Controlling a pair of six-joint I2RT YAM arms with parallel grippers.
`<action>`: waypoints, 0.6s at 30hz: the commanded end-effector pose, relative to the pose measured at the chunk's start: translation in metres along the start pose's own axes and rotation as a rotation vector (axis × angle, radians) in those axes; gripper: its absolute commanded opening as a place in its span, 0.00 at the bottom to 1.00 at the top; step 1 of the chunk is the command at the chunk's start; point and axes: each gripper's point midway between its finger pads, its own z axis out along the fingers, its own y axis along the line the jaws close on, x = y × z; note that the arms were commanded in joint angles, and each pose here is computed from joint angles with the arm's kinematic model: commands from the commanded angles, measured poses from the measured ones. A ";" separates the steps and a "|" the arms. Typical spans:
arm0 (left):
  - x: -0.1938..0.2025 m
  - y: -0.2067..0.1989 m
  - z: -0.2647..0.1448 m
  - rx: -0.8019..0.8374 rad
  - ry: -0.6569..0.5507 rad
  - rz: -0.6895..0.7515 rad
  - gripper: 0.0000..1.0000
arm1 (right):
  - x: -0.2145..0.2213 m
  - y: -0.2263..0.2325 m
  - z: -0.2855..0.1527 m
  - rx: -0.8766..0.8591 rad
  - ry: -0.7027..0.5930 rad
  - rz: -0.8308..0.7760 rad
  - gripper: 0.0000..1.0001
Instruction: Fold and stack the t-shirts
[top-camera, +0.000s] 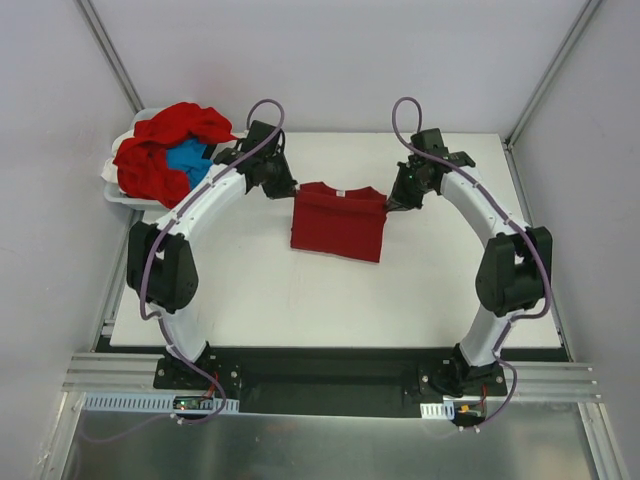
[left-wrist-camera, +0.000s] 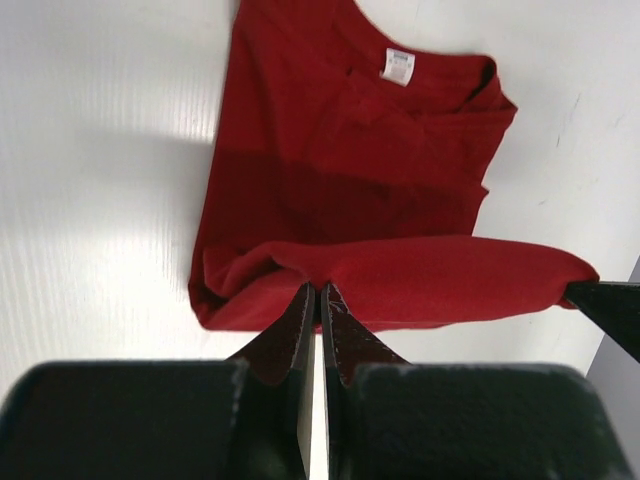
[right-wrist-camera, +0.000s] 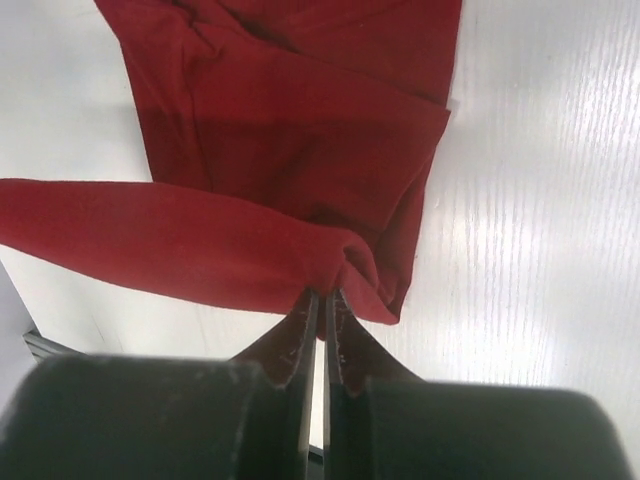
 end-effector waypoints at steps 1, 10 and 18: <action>-0.036 -0.010 0.008 0.036 -0.054 0.036 0.00 | -0.034 0.005 0.002 -0.036 -0.043 -0.008 0.01; -0.053 -0.012 0.044 0.052 -0.022 0.023 0.00 | -0.056 0.000 0.031 -0.036 -0.018 0.019 0.01; -0.058 0.001 0.086 0.021 0.012 -0.006 0.00 | -0.064 -0.017 0.055 0.013 -0.002 0.041 0.01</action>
